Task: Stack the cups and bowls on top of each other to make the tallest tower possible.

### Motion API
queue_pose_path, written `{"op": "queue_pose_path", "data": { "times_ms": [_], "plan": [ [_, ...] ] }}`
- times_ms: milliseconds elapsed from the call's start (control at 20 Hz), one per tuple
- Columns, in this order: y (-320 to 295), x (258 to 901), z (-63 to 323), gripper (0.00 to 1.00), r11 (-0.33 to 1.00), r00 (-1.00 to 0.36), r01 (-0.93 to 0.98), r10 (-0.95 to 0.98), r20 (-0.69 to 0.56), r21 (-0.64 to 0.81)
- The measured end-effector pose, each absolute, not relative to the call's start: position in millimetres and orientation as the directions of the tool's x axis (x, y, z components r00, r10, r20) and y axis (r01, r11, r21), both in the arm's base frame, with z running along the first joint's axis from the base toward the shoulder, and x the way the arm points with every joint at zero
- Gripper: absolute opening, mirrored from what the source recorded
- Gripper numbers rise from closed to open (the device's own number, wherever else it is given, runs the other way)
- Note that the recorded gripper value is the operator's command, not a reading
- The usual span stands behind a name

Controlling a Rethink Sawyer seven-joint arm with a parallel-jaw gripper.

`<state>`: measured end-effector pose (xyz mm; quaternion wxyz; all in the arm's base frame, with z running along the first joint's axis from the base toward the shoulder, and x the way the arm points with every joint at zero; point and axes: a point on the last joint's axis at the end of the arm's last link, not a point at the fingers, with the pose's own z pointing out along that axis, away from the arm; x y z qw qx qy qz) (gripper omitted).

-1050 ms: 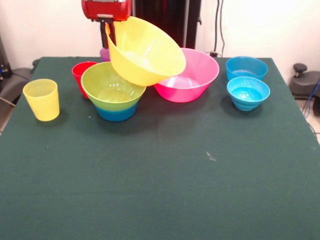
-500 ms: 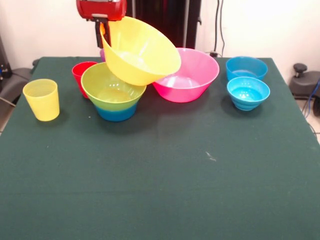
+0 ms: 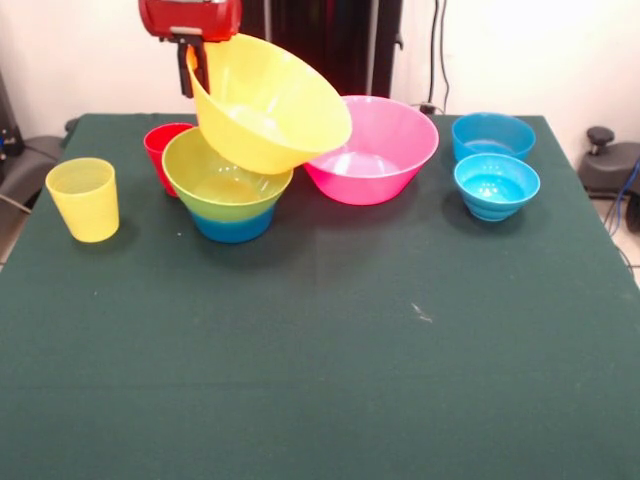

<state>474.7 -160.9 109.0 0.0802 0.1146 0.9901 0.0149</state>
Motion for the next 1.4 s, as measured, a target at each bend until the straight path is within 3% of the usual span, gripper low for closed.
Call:
{"op": "queue_pose_path", "data": {
  "times_ms": [1400],
  "plan": [
    [-184,494,61,0.0,0.988,-0.967,0.15,0.156,-0.2,0.043]
  ]
}}
